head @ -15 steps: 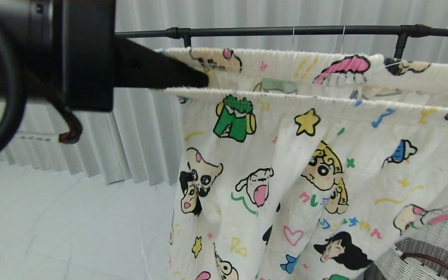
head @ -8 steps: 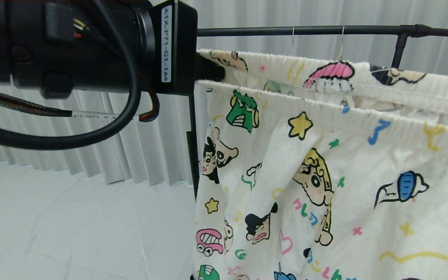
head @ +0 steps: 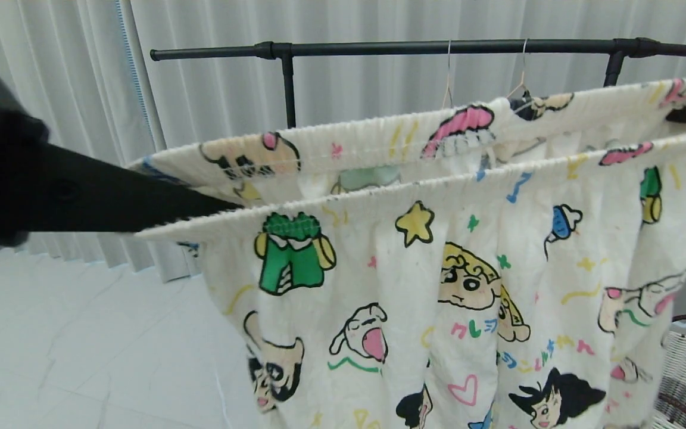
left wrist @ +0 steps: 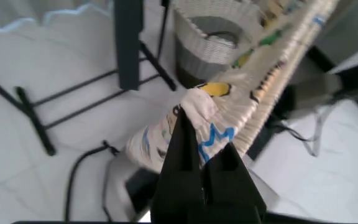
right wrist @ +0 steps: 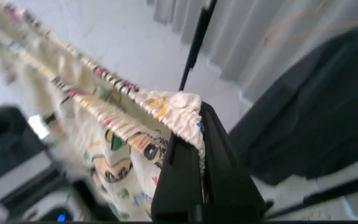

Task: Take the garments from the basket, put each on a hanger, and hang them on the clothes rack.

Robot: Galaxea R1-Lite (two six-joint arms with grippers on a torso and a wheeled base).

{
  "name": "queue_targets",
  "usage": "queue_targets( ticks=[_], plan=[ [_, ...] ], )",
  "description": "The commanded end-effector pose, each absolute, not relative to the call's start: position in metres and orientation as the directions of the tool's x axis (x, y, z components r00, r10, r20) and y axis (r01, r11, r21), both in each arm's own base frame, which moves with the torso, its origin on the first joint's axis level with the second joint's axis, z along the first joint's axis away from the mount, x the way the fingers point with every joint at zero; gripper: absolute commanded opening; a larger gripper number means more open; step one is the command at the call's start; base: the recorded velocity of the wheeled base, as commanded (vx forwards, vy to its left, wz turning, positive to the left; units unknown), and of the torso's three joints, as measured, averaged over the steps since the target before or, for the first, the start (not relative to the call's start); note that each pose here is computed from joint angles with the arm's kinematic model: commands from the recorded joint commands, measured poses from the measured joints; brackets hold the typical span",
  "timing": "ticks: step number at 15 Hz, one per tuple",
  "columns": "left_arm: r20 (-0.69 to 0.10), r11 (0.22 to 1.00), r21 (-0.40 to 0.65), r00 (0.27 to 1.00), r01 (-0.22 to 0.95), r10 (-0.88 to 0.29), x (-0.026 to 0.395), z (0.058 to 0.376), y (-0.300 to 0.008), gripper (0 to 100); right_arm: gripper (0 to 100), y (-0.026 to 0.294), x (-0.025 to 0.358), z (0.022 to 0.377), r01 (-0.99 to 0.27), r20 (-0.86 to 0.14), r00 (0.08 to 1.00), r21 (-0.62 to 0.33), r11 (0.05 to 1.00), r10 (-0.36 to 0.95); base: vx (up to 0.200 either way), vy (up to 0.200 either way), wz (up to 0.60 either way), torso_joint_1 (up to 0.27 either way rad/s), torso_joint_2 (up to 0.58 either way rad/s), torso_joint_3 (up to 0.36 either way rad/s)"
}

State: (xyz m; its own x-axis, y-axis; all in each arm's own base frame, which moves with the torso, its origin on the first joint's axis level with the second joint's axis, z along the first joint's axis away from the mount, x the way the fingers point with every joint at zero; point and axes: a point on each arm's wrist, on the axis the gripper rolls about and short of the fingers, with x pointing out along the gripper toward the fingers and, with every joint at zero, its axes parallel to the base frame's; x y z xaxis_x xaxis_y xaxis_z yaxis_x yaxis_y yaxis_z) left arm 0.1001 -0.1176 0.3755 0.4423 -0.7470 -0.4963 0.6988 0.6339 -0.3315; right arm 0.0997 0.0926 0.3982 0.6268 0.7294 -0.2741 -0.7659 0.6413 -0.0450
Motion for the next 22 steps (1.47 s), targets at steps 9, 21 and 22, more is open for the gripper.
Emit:
queue_targets(
  ticks=[9, 21, 22],
  plan=[
    [-0.429, 0.407, -0.396, 0.226, 0.823, -0.874, 0.042, 0.377, -0.085, 0, 0, 0.152, 0.133, 0.385, -0.87, -0.232, 0.486, -0.033, 0.492, 0.843, 0.0, 0.0, 0.0, 0.0, 0.0, 0.0],
    [-0.536, 0.703, -0.033, 0.581, 0.71, -0.613, 0.119, 0.374, -0.139, 0, 0, 0.083, 0.086, 0.385, -0.76, -0.471, 0.583, -0.026, 0.65, 0.662, 0.0, 0.0, 0.0, 0.0, 0.0, 0.0],
    [-0.536, 0.703, -0.033, 0.581, 0.71, -0.613, 0.117, 0.374, -0.137, 0, 0, 0.083, 0.086, 0.384, -0.76, -0.474, 0.582, -0.026, 0.65, 0.661, 0.0, 0.0, 0.0, 0.0, 0.0, 0.0]
  ],
)
